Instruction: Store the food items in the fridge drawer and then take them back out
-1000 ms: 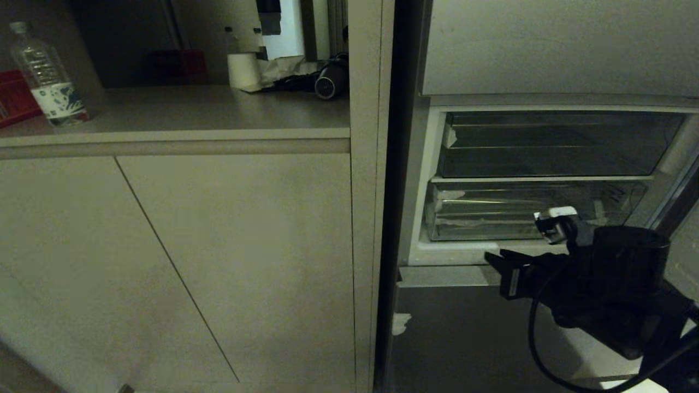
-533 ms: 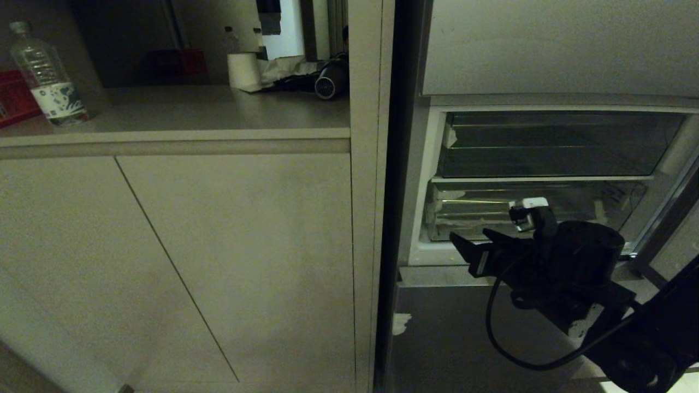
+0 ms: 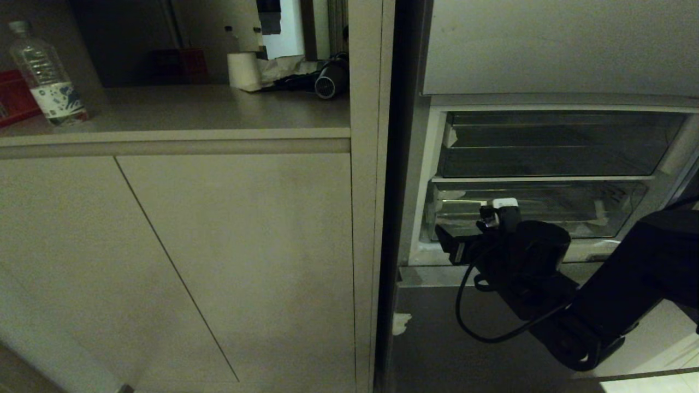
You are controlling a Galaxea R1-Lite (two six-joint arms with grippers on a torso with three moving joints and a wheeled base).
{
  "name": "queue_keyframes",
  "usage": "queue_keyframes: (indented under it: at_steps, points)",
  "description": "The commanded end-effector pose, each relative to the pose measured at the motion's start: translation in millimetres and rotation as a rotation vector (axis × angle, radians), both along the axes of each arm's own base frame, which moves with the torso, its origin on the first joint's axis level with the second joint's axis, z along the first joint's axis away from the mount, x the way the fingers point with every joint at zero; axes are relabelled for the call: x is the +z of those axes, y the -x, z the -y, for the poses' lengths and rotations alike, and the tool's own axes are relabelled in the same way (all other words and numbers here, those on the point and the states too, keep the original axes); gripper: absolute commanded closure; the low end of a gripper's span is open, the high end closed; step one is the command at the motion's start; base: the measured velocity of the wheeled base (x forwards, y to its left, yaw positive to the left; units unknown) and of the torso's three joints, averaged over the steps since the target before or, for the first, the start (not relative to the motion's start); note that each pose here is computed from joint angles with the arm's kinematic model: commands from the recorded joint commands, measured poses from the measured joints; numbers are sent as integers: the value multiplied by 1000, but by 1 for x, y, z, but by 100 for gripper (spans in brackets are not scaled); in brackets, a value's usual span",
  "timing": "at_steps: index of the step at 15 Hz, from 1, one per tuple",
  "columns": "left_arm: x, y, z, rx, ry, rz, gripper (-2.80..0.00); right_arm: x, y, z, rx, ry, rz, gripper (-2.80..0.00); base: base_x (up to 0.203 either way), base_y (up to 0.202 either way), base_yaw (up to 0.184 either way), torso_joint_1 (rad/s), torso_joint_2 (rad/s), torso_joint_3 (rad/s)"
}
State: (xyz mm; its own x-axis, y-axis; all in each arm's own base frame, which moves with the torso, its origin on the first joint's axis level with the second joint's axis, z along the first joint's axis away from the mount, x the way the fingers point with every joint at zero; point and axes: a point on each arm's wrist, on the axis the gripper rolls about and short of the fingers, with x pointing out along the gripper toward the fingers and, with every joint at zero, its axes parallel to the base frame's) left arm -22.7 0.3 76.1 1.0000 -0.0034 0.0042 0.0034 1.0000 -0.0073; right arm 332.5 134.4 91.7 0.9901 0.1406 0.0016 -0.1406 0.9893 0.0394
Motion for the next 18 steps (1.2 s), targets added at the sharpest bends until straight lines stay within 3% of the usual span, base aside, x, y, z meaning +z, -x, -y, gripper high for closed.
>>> queue_keyframes:
  at_steps: [1,18]
  points:
    - [0,0,0,0,0,0,0,-6,-9,-3,-21,-1,7,-280,0,0,0,0,0,0]
    - [0,0,0,0,0,0,0,-1,-45,-12,-50,-20,106,-280,0,0,0,0,0,0]
